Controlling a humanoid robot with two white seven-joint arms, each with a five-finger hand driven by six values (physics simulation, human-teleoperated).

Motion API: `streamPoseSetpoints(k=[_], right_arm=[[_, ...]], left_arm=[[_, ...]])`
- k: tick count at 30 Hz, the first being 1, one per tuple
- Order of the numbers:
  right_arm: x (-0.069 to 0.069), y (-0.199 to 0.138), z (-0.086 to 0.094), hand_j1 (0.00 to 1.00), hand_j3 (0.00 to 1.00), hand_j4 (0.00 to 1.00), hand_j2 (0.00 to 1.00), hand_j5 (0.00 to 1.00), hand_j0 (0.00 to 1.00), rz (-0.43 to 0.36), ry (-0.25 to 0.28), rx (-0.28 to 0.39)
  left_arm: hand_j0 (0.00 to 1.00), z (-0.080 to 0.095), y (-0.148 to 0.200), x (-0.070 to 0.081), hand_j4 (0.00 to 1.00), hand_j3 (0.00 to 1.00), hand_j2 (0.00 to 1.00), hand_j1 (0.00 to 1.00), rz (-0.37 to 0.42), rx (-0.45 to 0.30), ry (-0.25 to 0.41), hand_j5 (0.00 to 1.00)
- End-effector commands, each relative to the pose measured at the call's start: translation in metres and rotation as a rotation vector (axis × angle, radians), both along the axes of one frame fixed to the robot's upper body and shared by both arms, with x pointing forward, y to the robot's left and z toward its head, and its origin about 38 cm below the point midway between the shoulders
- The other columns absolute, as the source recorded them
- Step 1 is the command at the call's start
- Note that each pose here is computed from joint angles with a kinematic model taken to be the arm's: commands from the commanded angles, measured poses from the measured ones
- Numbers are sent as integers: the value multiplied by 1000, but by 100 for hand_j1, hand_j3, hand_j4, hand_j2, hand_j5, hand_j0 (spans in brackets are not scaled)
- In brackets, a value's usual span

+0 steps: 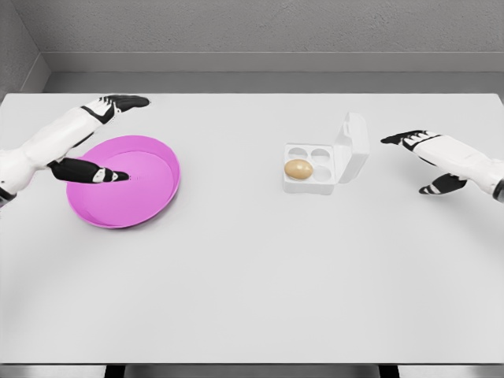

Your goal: Pack egg into the box and close the box lid

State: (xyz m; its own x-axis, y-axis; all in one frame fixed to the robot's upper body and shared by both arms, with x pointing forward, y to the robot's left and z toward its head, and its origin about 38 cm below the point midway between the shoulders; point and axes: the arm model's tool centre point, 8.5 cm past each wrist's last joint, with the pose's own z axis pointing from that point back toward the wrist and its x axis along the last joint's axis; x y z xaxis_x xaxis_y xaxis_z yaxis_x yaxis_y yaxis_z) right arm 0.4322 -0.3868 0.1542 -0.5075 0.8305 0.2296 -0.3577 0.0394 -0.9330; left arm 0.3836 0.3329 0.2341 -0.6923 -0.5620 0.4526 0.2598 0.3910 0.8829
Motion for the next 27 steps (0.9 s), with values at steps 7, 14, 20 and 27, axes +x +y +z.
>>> streamPoseSetpoints(k=[7,14,20,27], right_arm=[[-2,17,7,100,100,100,100,100,100,47,-18,16],[-4,24,4,100,100,100,100,100,100,84,-17,26],[-7,32,8,100,100,100,100,100,100,136,-32,39],[-9,42,16,100,100,100,100,100,100,177,-57,56]], left_arm=[[100,-20,55,1,100,100,100,100,105,21,40,100],[100,-25,59,2,100,100,100,100,119,22,56,100],[100,-28,59,2,100,100,100,100,118,25,66,100],[100,-32,61,0,100,100,100,100,124,34,78,100]])
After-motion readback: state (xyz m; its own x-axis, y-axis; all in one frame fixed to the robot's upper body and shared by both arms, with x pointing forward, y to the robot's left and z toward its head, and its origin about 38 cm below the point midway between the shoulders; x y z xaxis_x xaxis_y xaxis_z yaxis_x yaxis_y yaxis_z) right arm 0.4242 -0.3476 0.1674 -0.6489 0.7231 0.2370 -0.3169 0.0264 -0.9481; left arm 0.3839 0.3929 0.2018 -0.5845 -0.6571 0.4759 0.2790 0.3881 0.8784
